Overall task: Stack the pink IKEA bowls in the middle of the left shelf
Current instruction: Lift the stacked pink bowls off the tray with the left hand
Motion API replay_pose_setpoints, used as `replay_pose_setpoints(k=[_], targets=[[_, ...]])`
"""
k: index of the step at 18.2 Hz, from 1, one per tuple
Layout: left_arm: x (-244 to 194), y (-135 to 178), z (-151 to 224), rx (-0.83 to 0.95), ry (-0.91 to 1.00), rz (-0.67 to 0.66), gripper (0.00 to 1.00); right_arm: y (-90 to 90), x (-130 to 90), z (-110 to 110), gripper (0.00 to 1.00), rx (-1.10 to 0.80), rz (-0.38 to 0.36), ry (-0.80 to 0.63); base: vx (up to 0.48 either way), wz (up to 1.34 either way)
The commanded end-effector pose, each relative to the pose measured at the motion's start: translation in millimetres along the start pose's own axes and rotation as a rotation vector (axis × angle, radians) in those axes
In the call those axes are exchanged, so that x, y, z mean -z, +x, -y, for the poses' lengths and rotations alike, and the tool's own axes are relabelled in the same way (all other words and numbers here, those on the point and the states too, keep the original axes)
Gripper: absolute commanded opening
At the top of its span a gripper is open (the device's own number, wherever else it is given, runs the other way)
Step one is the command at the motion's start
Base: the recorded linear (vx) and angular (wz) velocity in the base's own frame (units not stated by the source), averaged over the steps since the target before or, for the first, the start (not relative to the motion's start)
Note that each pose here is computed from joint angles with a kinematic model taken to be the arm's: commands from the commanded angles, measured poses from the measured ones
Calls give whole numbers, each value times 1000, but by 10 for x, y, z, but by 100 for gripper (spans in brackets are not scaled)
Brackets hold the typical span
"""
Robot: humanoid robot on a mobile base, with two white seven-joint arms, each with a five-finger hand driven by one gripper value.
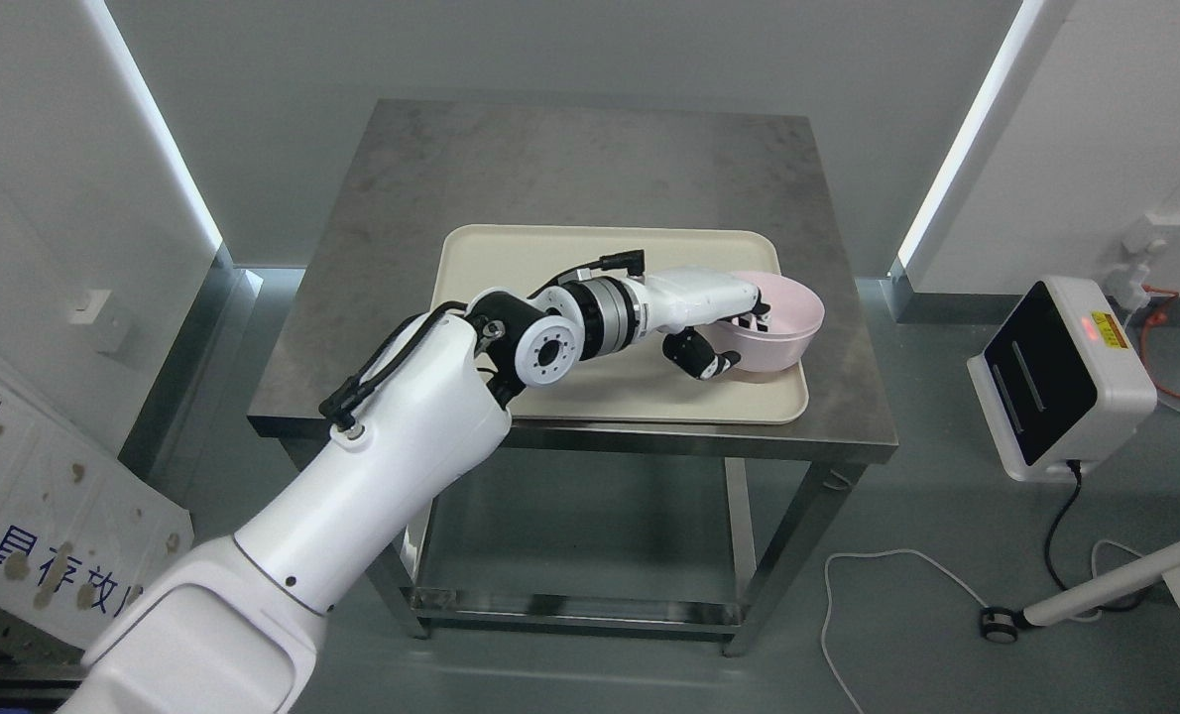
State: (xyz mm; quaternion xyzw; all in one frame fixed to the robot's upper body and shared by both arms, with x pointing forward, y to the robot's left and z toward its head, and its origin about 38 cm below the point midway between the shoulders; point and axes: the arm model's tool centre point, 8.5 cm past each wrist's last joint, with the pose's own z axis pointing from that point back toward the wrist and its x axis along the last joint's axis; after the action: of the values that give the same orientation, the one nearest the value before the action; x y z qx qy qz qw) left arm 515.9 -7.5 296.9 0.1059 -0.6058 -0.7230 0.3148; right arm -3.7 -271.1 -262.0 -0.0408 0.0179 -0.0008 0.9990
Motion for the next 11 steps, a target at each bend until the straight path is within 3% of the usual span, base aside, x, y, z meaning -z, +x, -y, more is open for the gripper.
replay_pose_setpoints(k=[1,7,11], targets=[[-1159,-302,-712,-48,398,83,4,108,0,114,100,11,33,-17,-4,15],[-1720,-309,-587,35,541,236,5,108,0,114,100,11,33,-17,-11,6],[-1824,-238,-226,138,571,330,5,108,0,114,100,11,33,-17,-71,35]])
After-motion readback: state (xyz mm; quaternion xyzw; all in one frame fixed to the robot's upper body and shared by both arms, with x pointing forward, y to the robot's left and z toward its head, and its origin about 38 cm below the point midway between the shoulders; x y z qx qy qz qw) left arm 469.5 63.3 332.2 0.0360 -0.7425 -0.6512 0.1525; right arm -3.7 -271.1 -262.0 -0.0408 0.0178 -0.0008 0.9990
